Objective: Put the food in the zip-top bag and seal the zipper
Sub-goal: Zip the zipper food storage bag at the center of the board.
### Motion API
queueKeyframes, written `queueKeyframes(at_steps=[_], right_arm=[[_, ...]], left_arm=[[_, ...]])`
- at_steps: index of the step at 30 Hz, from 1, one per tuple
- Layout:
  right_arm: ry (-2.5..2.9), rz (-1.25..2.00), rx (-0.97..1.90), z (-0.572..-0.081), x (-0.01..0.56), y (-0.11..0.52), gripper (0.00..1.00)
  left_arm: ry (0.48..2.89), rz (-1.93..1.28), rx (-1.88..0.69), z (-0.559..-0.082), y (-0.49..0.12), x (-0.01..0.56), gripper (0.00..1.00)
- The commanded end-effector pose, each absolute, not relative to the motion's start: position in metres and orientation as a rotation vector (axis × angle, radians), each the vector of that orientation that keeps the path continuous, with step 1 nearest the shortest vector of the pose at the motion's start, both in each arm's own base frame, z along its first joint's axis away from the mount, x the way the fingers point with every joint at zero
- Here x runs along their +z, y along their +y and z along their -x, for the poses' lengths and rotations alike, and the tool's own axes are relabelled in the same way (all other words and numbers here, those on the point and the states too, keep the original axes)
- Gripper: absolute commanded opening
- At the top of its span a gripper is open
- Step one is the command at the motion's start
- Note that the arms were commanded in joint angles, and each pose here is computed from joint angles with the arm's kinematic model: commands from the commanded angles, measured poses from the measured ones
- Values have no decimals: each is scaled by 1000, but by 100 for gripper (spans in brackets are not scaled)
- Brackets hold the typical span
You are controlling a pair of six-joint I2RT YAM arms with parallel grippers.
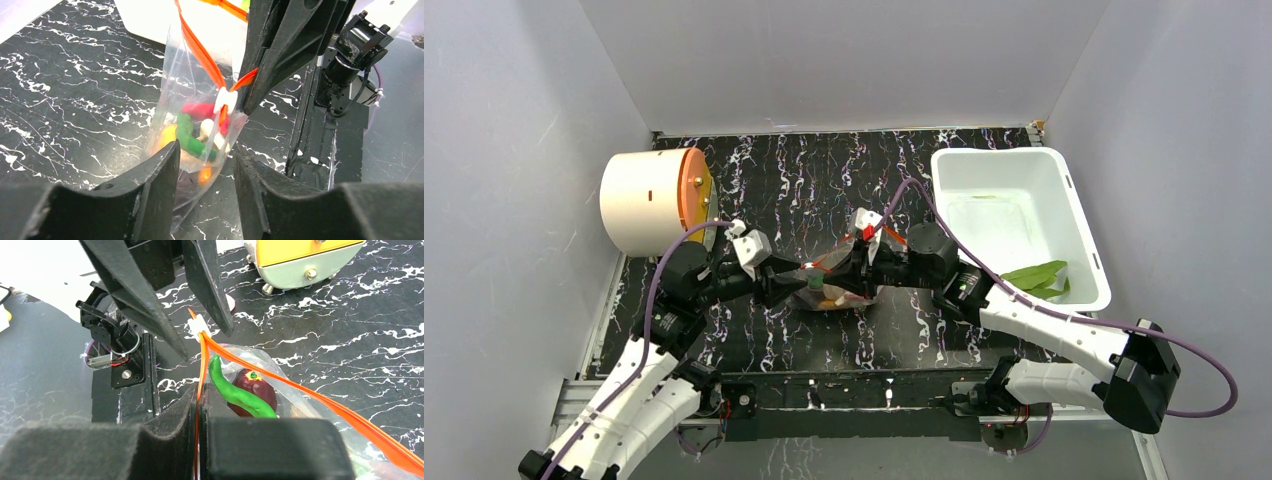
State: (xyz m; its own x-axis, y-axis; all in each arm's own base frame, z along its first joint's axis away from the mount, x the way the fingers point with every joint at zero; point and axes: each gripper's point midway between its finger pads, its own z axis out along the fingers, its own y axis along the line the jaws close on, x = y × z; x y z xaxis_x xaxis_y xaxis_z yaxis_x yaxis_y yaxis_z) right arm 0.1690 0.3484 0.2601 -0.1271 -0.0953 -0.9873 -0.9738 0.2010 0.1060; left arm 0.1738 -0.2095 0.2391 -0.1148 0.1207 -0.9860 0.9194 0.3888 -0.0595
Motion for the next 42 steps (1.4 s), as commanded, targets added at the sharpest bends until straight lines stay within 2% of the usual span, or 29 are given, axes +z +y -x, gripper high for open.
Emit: queueKeyframes(at_steps=[1,6,7,8,11,12,14,17,19,32,39,42], right_arm=[[1326,1069,1130,-161,295,349,0],[1322,1079,1149,-158,294,350,0],[1322,1081,1151,-158,294,350,0],[1323,1080,1152,-157,294,350,0],[1325,1070,1151,-158,295,349,0],[1326,1067,1147,-158,296,348,0],[1345,1054,1137,-160,296,347,9],[1366,1059,1119,-161,301,344,33],[1354,1074,1109,-158,311,341,37],[1173,1220,980,-159,345,342,50],[1143,1360,926,-166,331,359,41],[1111,1394,933,-165,330,366,40]], left_arm=[[1450,-998,-963,-171,-220,251,38],[1436,-1003,-974,-174,-224,253,29],[1428,-1000,-980,-173,-224,255,24],[1420,-1002,-987,-172,-225,256,15],[1412,-1004,-1001,-169,-225,256,0],[1412,-1006,-1004,-167,-225,255,0],[1404,-1006,-1004,-165,-224,255,0],[1391,-1009,-1004,-162,-223,255,0],[1392,-1012,-1007,-161,-223,255,0],[1384,-1039,-996,-160,-223,254,0],[1387,-1042,-999,-160,-223,253,0],[1386,-1046,-1005,-159,-223,254,0]])
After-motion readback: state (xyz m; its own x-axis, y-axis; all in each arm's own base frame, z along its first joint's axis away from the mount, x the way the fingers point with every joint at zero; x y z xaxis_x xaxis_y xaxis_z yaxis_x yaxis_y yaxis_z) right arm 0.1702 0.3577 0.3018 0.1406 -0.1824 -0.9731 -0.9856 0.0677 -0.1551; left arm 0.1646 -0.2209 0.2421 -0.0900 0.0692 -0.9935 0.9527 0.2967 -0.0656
